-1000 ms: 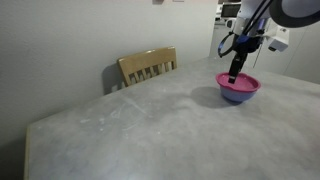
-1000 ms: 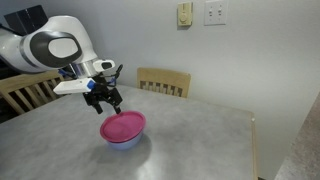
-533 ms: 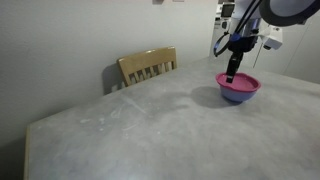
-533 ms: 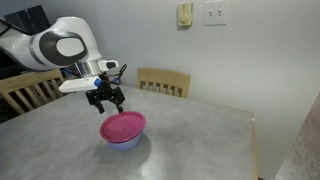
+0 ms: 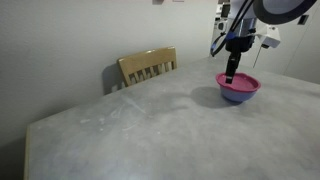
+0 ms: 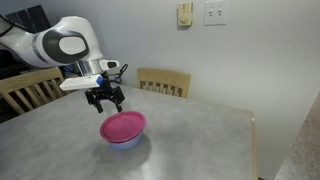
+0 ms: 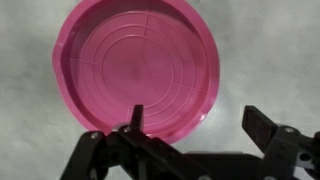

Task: Remove the pink plate from the blue bowl.

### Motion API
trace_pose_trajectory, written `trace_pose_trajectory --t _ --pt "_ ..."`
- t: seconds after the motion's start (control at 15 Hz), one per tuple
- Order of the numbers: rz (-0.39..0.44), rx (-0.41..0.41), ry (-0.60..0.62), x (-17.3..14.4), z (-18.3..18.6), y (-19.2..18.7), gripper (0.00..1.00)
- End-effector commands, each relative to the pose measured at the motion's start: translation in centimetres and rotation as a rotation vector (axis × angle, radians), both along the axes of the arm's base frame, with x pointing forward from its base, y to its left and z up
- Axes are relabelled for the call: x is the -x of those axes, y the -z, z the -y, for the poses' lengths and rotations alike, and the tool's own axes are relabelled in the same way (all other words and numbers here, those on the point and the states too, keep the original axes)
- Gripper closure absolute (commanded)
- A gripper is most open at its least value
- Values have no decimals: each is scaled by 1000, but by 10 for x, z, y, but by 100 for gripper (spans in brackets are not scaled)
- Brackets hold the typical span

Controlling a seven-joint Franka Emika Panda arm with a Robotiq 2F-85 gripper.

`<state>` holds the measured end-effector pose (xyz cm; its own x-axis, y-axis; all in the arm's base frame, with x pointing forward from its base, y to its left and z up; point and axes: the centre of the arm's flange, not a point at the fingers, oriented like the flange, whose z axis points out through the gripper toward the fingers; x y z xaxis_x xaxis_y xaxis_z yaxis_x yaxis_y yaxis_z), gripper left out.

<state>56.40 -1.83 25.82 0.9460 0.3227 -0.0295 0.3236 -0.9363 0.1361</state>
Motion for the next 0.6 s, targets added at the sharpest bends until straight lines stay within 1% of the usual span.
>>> trace_pose_trajectory --t 0.0,0.2,0.53 --pt "2 10 11 3 4 -5 0" --pt "-27 -4 24 -3 5 5 0" --pt "-38 -24 24 -7 -1 18 0"
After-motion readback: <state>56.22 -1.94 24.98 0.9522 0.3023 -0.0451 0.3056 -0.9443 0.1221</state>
